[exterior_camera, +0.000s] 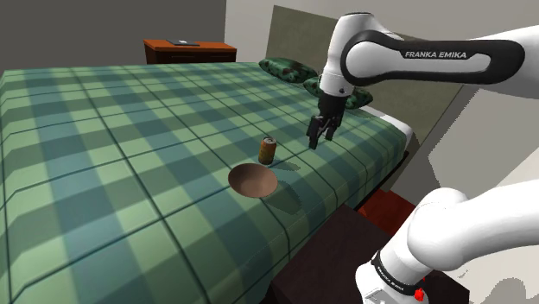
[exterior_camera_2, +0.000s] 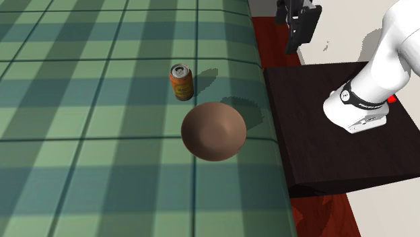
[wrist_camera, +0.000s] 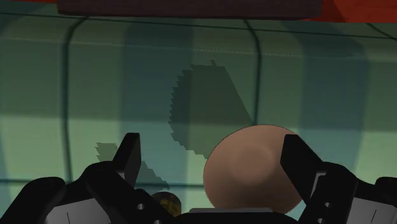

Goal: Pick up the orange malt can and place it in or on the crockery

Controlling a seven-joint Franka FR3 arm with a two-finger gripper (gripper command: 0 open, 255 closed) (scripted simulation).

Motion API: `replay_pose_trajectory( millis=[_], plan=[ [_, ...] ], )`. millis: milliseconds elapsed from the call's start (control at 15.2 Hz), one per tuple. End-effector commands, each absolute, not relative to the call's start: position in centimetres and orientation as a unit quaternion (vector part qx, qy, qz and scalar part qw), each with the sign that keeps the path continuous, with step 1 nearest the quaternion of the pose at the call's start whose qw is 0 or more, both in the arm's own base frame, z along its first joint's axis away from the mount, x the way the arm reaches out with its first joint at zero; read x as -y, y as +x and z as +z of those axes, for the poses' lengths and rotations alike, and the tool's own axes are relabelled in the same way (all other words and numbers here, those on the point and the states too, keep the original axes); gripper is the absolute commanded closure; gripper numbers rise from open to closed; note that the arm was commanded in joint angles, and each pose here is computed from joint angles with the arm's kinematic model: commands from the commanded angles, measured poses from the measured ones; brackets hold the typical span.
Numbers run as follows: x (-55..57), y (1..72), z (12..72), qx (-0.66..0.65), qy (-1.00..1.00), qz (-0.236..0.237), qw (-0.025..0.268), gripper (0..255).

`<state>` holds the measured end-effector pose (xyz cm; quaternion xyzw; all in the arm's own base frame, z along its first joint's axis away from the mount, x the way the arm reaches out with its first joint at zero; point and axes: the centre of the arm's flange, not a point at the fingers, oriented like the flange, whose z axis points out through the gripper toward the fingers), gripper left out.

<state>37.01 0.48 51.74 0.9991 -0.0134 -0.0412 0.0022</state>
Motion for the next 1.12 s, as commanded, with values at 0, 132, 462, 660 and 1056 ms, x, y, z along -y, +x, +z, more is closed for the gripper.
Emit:
replay_pose_trajectory(
  millis=[0,132,462,660,1056],
  plan=[
    [0.0,39.3,50.6,0.014,0.999,-0.038,0.003,0],
    [0.5,41.5,49.4,0.015,0.999,-0.036,0.004,0],
    [1.8,47.0,46.4,0.017,0.999,-0.03,0.005,0],
    [2.6,50.3,44.6,0.018,0.999,-0.026,0.006,0],
    [4.2,57.0,41.0,0.021,1.0,-0.019,0.008,0]
  ],
)
